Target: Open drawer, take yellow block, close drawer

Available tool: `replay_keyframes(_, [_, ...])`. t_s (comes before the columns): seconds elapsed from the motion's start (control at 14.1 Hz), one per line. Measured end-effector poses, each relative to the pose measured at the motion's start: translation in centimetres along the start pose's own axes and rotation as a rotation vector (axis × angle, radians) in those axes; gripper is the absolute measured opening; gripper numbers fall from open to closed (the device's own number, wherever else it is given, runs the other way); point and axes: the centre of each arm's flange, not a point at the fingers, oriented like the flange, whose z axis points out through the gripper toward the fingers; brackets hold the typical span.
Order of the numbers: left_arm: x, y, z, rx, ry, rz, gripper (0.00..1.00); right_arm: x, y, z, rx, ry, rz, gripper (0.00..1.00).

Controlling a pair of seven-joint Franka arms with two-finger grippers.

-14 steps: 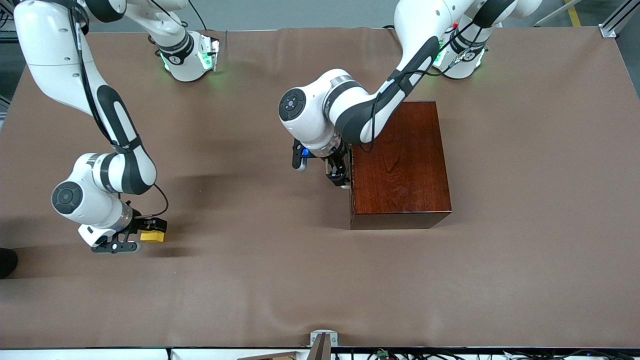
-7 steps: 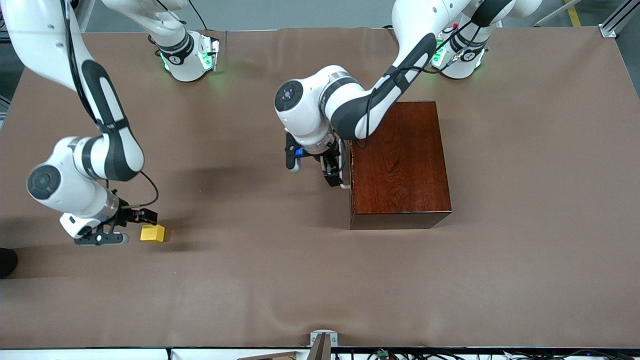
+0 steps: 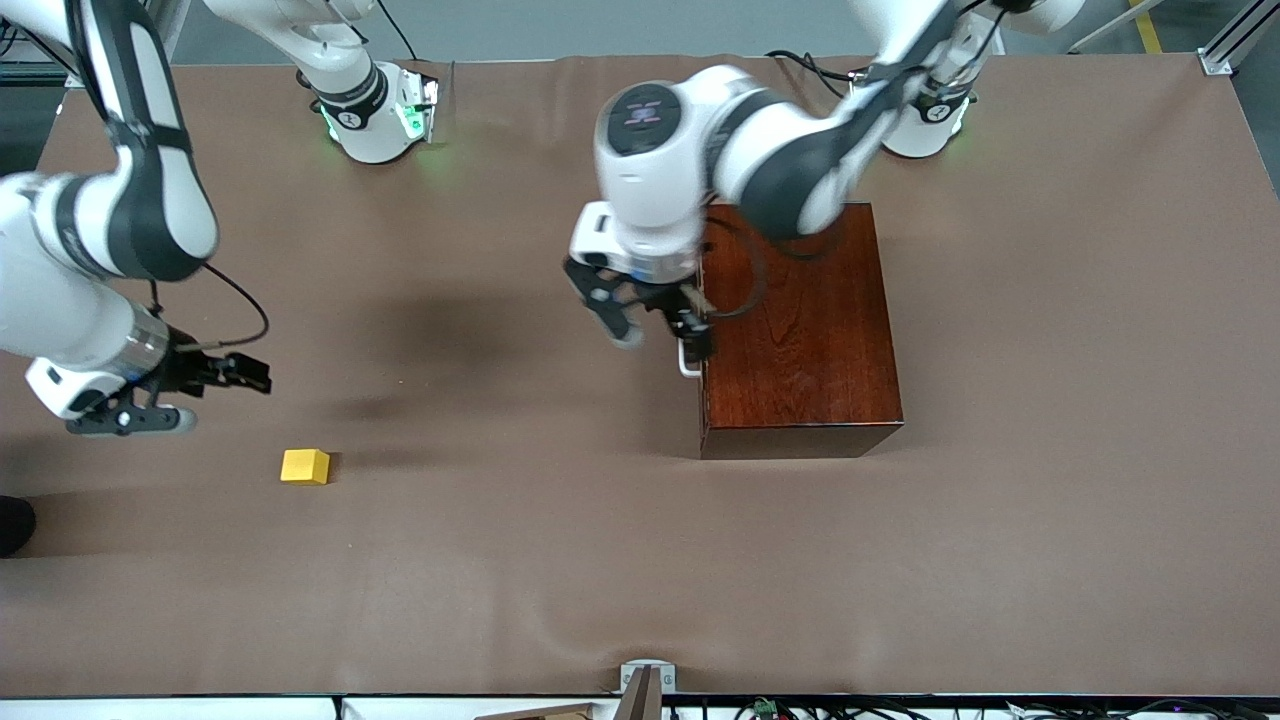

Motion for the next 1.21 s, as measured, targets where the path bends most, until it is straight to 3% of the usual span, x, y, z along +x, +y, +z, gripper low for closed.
replay_keyframes(0.14, [-2.3,-8.1,-3.0,-0.02,0.012,-0.224,1.0,-0.5,-0.2,-3.6,0.005,-0.031,-0.003,1.0])
replay_keyframes(0.43, [-8.8,-20.8,-6.6,-0.089,-0.022,-0.503,1.0,-1.8,-0.5,-10.4,0.009,-0.044,-0.008,1.0])
replay_keyframes(0.78, [-15.9,-28.7,-8.3,-0.09,-0.12,-0.67,1.0,-4.3,-0.8,-16.2,0.009,-0.003,-0.007,1.0])
replay_keyframes(1.21, [-22.4,-34.0,-7.6,-0.17,-0.192,-0.823,1.0,-6.5,-1.2,-20.4,0.014,-0.067,-0.009,1.0])
